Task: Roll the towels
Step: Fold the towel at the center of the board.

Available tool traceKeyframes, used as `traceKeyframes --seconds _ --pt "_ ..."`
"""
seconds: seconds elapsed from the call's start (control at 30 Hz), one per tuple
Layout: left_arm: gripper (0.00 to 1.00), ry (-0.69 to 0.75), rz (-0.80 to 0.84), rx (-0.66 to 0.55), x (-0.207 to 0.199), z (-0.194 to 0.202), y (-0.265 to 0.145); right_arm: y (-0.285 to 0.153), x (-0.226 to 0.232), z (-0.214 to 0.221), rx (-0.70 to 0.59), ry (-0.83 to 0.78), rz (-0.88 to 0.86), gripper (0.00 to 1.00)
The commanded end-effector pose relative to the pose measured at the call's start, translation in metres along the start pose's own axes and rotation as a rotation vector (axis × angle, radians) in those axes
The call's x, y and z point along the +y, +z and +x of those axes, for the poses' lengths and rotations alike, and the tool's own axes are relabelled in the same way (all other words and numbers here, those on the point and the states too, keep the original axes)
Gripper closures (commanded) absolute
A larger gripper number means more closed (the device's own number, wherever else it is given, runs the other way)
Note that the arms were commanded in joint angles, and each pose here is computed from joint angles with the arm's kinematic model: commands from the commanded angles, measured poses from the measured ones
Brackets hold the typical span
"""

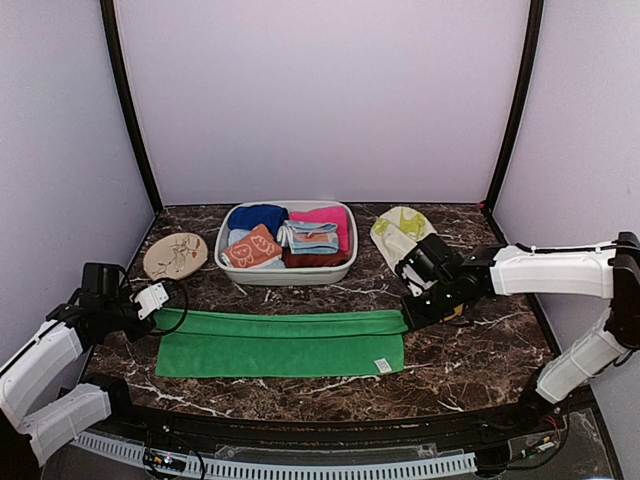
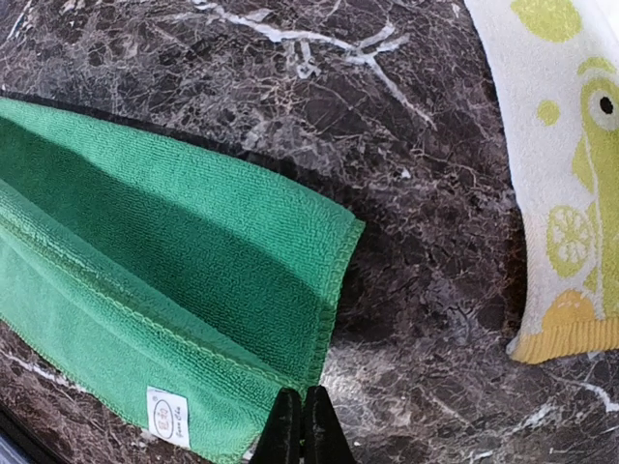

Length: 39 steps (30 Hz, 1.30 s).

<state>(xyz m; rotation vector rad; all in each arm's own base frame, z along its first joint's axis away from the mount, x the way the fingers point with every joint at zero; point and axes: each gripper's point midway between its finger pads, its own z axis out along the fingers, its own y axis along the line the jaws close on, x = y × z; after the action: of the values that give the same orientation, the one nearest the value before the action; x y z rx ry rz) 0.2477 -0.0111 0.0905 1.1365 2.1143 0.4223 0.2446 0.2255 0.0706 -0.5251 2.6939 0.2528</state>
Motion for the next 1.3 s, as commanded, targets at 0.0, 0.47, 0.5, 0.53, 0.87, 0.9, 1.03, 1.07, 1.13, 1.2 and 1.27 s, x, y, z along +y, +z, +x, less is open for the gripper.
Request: traceKeyframes --seconds 0.0,0.47,0.5,0.53,0.87,0.9,1.03,1.07,1.13,1.2,1.27 --pt "1.00 0.009 0.084 0.019 -0.031 0.016 -0.007 -0.007 0.006 0.003 -0.044 0.051 -0.021 1.00" --pt "1.00 0.024 0.117 0.018 -0.062 0.033 -0.019 -0.004 0.023 0.036 -0.011 0.049 -0.046 1.00" --pt "1.00 0.024 0.115 0.022 -0.062 0.035 -0.020 -0.004 0.022 0.039 -0.009 0.050 -0.045 1.00" --pt "1.00 0.024 0.111 0.025 -0.061 0.035 -0.020 -0.003 0.021 0.041 -0.008 0.054 -0.042 1.00" --pt "1.00 0.027 0.115 0.026 -0.069 0.040 -0.023 0.000 0.018 0.064 0.002 0.084 -0.043 1.00" --pt "1.00 0.024 0.118 0.024 -0.070 0.040 -0.024 0.001 0.020 0.066 0.001 0.085 -0.045 1.00" --pt "1.00 0.010 0.105 0.027 -0.070 0.043 -0.025 0.001 0.030 0.068 -0.008 0.077 -0.065 1.00" --pt "1.00 0.008 0.098 0.027 -0.070 0.043 -0.025 0.002 0.031 0.069 -0.004 0.075 -0.064 1.00" --pt "1.00 0.016 0.087 0.027 -0.070 0.044 -0.026 0.004 0.032 0.074 0.005 0.072 -0.060 1.00" --pt "1.00 0.032 0.078 0.022 -0.069 0.044 -0.026 0.005 0.032 0.078 0.010 0.073 -0.055 1.00" --pt "0.97 0.050 0.077 0.024 -0.070 0.046 -0.027 0.006 0.030 0.084 0.016 0.075 -0.049 1.00"
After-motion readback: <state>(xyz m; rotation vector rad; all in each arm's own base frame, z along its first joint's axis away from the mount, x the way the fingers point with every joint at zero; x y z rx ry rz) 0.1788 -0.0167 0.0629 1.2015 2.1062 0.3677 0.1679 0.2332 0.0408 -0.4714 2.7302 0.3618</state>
